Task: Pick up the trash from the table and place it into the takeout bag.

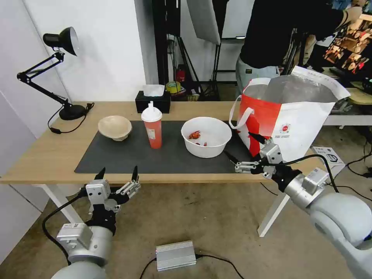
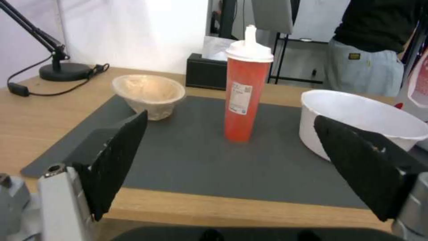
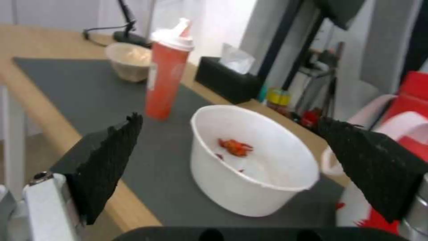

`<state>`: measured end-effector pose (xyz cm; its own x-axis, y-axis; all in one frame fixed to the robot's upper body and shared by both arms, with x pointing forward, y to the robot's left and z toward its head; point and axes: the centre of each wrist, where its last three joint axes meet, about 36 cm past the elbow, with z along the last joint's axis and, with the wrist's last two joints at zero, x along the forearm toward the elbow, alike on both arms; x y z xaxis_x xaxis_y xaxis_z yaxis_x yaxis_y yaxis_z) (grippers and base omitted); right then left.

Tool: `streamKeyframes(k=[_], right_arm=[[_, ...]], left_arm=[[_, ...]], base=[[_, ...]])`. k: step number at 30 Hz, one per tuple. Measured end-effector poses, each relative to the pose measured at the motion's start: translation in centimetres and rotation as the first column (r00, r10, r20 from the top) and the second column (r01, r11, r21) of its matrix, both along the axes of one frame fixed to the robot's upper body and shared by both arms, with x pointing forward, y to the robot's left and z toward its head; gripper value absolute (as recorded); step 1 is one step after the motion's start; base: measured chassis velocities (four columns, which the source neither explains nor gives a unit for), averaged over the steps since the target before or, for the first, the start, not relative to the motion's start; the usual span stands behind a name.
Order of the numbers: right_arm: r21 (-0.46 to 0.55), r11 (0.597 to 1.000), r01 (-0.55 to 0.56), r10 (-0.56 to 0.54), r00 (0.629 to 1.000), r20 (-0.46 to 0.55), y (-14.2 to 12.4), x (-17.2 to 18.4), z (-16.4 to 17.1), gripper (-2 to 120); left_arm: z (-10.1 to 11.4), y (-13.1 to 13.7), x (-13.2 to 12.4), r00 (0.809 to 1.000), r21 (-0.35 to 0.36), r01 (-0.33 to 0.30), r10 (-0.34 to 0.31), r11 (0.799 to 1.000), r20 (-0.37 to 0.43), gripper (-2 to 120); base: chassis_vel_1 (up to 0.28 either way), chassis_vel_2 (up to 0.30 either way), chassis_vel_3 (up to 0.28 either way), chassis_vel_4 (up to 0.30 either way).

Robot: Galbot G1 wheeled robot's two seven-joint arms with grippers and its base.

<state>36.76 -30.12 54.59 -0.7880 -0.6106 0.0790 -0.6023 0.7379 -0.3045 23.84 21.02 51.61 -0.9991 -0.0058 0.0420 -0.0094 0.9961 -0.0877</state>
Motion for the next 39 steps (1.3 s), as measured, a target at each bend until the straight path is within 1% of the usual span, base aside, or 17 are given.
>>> streamKeyframes(k=[6,8,13,20,25,28,35,37,39], right_arm=[[-0.034,0.998,-0.046,0.046,0.999,-0.008,-0.1,1.3,0.3,100],[-0.053,0.996,-0.065,0.065,0.998,-0.005,-0.1,2.3,0.5,100],[-0.069,0.994,-0.085,0.085,0.996,-0.006,0.1,3.7,0.9,100],[-0.086,0.99,-0.114,0.113,0.993,-0.019,0.5,6.4,1.2,100],[-0.103,0.986,-0.132,0.13,0.991,-0.029,1.4,8.1,0.9,100],[-0.132,0.979,-0.156,0.152,0.988,-0.038,2.2,9.6,1.0,100],[-0.16,0.97,-0.181,0.177,0.983,-0.042,3.1,11.4,1.3,100],[-0.162,0.966,-0.2,0.195,0.98,-0.051,4.3,12.9,1.2,100],[-0.161,0.965,-0.207,0.199,0.978,-0.061,4.7,13.7,1.1,100]], left_arm=[[0.0,0.0,0.0,1.0,-0.001,0.0,0.0,1.0,-0.001,100],[0.0,0.0,0.0,1.0,-0.001,0.0,0.0,1.0,-0.001,100],[0.0,0.0,-0.1,1.0,-0.001,0.001,-0.001,1.0,-0.001,100],[0.0,0.1,0.0,1.0,0.002,0.001,-0.001,1.0,0.002,100],[-0.1,-0.1,-0.2,1.0,-0.005,0.007,-0.007,1.0,-0.003,100],[-0.1,-0.1,-0.1,1.0,-0.005,0.006,-0.006,1.0,-0.001,100],[-0.1,0.0,-0.1,1.0,-0.006,0.003,-0.003,1.0,-0.001,100],[-0.1,0.0,-0.2,1.0,-0.013,0.002,-0.002,1.0,-0.002,100],[-0.2,0.1,-0.2,1.0,-0.011,-0.001,0.001,1.0,-0.005,100]], base=[[0.0,0.0,0.0,0.0],[0.0,0.0,0.0,0.0],[0.0,0.0,0.0,0.0],[0.0,0.0,0.0,0.0],[0.0,0.0,0.0,0.0],[0.0,0.0,0.0,0.0],[0.0,0.0,0.0,0.0],[0.0,0.0,0.0,0.0],[0.0,0.0,0.0,0.0]])
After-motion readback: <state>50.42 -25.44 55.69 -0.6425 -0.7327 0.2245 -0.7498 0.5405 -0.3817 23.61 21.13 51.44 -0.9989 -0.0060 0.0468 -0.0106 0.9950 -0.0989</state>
